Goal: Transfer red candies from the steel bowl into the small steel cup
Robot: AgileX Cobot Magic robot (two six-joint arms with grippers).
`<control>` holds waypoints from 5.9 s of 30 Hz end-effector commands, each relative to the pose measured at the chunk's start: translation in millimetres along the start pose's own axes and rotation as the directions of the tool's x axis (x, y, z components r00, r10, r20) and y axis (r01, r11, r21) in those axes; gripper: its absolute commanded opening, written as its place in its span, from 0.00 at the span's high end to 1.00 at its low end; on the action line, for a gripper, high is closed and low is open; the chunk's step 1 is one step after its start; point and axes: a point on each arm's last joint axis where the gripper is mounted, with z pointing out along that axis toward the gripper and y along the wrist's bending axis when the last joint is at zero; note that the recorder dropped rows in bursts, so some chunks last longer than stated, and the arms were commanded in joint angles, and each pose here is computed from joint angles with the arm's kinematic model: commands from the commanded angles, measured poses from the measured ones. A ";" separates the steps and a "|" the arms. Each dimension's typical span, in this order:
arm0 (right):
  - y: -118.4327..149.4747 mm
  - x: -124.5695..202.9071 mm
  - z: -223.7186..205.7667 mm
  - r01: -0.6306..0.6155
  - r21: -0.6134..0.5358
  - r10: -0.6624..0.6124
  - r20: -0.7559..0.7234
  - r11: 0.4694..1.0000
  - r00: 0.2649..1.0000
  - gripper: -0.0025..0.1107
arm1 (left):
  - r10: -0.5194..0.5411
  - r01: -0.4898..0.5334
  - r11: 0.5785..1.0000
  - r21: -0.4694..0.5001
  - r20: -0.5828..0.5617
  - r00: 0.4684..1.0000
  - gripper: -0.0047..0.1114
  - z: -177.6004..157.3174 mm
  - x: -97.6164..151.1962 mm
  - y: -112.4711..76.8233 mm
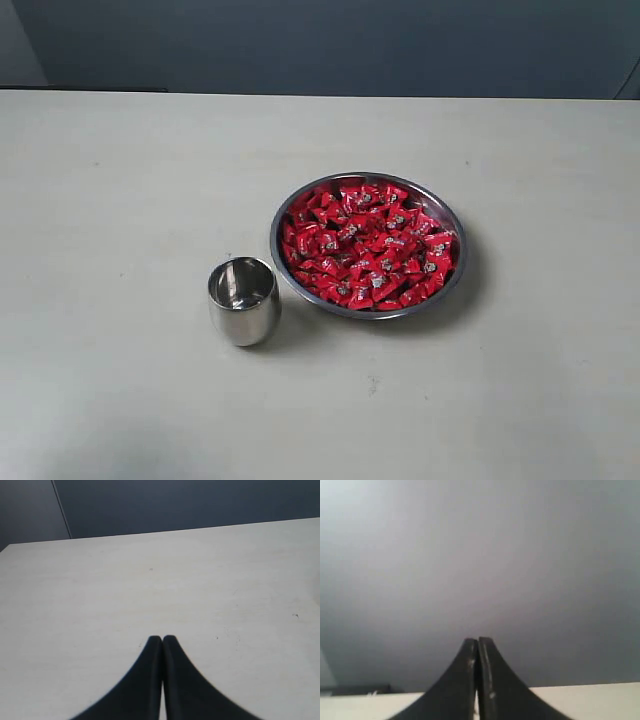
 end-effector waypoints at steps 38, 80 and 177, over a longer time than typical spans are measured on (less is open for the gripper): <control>87.7 221.6 212.2 0.012 -0.408 -0.390 -0.863 0.913 0.320 0.89 | 0.001 -0.001 1.000 0.004 0.013 1.000 0.96 -0.1 -0.5 -0.2; 79.0 266.7 252.9 0.119 -0.212 -0.221 -0.973 0.970 0.066 0.68 | 0.001 -0.001 1.000 0.004 0.013 1.000 0.96 -0.1 -0.5 -0.2; 212.7 153.1 191.5 0.180 -0.702 -0.707 -0.596 0.689 0.382 0.63 | 0.001 -0.001 1.000 0.004 0.013 1.000 0.96 -0.1 -0.5 -0.2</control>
